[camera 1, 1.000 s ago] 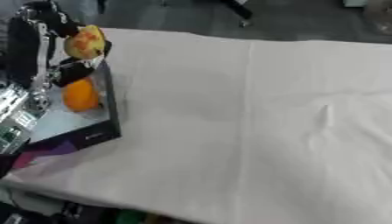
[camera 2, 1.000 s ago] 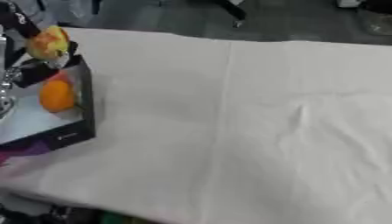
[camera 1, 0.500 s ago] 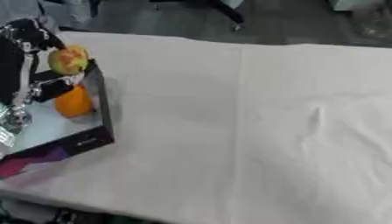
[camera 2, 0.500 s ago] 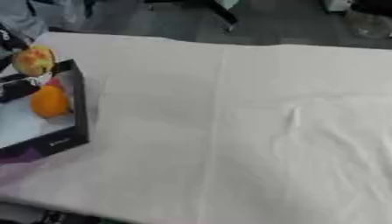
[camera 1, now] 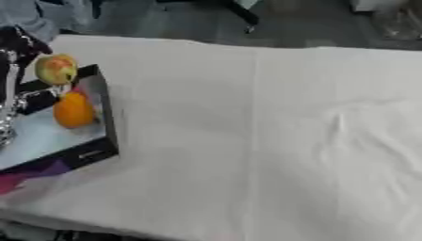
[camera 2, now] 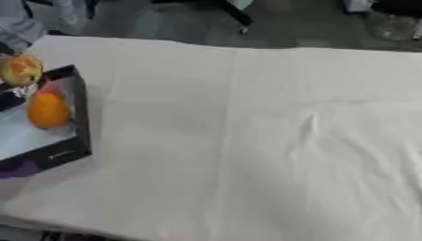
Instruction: Pick up the objects with one hand, pass them to the other hand, and then place them into the box on the other side of the table.
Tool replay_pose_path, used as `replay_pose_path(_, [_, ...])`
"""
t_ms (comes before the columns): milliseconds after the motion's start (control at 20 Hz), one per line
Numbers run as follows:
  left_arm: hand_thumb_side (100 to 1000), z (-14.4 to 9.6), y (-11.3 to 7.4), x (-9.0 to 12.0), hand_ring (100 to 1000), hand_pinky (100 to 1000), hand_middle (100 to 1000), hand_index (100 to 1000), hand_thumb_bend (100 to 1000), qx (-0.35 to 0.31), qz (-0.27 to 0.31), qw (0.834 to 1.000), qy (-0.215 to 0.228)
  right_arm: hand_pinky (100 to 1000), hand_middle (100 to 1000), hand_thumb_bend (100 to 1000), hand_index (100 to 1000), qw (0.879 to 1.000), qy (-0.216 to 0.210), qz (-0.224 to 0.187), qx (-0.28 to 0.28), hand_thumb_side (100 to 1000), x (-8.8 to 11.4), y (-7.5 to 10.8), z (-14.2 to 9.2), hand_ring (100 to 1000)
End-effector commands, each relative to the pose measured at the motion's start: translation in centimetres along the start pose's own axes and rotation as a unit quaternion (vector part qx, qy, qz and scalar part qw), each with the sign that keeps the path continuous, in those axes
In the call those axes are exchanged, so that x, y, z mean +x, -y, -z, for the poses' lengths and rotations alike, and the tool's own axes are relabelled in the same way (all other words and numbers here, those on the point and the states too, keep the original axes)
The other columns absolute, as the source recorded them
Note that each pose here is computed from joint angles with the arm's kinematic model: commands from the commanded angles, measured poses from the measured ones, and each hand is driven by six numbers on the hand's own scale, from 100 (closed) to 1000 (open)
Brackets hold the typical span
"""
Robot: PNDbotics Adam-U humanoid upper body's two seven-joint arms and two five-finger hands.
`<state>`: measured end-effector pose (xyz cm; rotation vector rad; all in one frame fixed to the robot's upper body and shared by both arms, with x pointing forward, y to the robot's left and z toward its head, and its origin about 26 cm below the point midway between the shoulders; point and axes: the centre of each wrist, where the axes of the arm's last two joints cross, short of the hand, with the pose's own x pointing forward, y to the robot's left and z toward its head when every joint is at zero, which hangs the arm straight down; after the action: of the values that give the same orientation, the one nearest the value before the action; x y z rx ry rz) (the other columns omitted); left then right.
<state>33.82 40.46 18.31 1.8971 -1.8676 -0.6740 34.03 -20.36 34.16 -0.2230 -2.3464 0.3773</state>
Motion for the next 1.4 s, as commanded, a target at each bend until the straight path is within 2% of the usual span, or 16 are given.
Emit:
replay_pose_path(50, [100, 1.2, -1.2, -1.6, 503, 625, 497, 620, 766, -0.011, 0.053, 0.998, -0.012, 747, 766, 674, 779, 1.000, 0.016, -0.012, -0.007, 100, 0.9, 0.8, 0.2, 720])
replay_pose_path(150, [100, 0.9, -1.1, -2.0, 594, 698, 579, 715, 766, -0.046, 0.077, 0.996, -0.023, 747, 765, 674, 779, 1.000, 0.016, -0.012, -0.008, 100, 0.9, 0.8, 0.2, 720])
replay_pose_path(200, [146, 0.8, -1.1, -2.1, 636, 728, 619, 748, 822, -0.067, 0.090, 0.993, -0.027, 747, 765, 675, 779, 1.000, 0.016, -0.012, -0.008, 100, 0.9, 0.8, 0.2, 720])
replay_pose_path(300, [430, 0.8, -1.1, -2.2, 703, 781, 674, 804, 972, -0.103, 0.118, 0.987, -0.029, 747, 765, 675, 779, 1.000, 0.016, -0.012, -0.007, 100, 0.9, 0.8, 0.2, 720])
replay_pose_path(350, [521, 0.8, -1.1, -2.3, 720, 794, 685, 817, 1000, -0.122, 0.133, 0.983, -0.031, 747, 765, 675, 779, 1.000, 0.016, -0.012, -0.007, 100, 0.9, 0.8, 0.2, 720])
replay_pose_path(550, [605, 1.1, -1.2, -2.4, 753, 814, 705, 836, 1000, -0.168, 0.178, 0.969, -0.037, 749, 766, 674, 779, 1.000, 0.016, -0.011, -0.007, 100, 0.9, 0.7, 0.2, 721])
replay_pose_path(700, [585, 1.3, -1.4, -2.1, 757, 814, 708, 828, 1000, -0.181, 0.192, 0.964, -0.041, 750, 766, 673, 780, 1.000, 0.016, -0.010, -0.007, 100, 0.9, 0.7, 0.2, 721])
replay_pose_path(800, [460, 1.6, -1.6, -1.9, 743, 800, 709, 766, 1000, -0.172, 0.185, 0.966, -0.052, 750, 766, 679, 780, 1.000, 0.016, -0.010, -0.007, 100, 0.9, 0.8, 0.2, 721])
replay_pose_path(850, [365, 1.8, -1.8, -1.6, 726, 791, 715, 715, 805, -0.157, 0.169, 0.971, -0.065, 750, 765, 678, 780, 1.000, 0.016, -0.010, -0.008, 100, 0.9, 0.8, 0.2, 721])
replay_pose_path(900, [344, 2.1, -2.0, -1.2, 702, 785, 722, 688, 387, -0.134, 0.136, 0.978, -0.080, 750, 765, 679, 780, 1.000, 0.015, -0.009, -0.008, 100, 0.8, 0.9, 0.1, 722])
replay_pose_path(950, [375, 2.3, -2.2, -0.7, 693, 785, 740, 696, 205, -0.106, 0.086, 0.986, -0.098, 750, 766, 674, 781, 1.000, 0.015, -0.008, -0.009, 100, 0.8, 0.9, 0.1, 723])
replay_pose_path(1000, [445, 2.3, -2.3, -0.2, 704, 770, 777, 734, 100, -0.082, 0.027, 0.990, -0.113, 750, 767, 662, 782, 1.000, 0.013, -0.007, -0.009, 100, 0.7, 0.9, 0.0, 724])
replay_pose_path(1100, [450, 2.1, -2.1, 0.9, 710, 751, 812, 756, 100, -0.052, -0.123, 0.981, -0.144, 755, 772, 628, 786, 1.000, 0.008, -0.001, -0.009, 100, 0.4, 1.0, -0.1, 729])
replay_pose_path(1150, [527, 1.8, -1.9, 1.3, 713, 749, 830, 766, 100, -0.045, -0.196, 0.966, -0.164, 757, 774, 577, 788, 1.000, 0.005, 0.002, -0.008, 100, 0.2, 1.1, -0.2, 732])
replay_pose_path(1250, [656, 1.5, -1.4, 2.5, 717, 740, 847, 779, 100, -0.037, -0.337, 0.918, -0.207, 755, 776, 539, 790, 1.000, -0.002, 0.006, -0.008, 100, -0.3, 1.3, -0.5, 735])
replay_pose_path(1400, [756, 1.5, -1.2, 4.4, 737, 744, 866, 786, 100, -0.030, -0.480, 0.842, -0.243, 753, 782, 555, 793, 1.000, -0.009, 0.008, -0.014, 100, -1.1, 1.8, -1.1, 739])
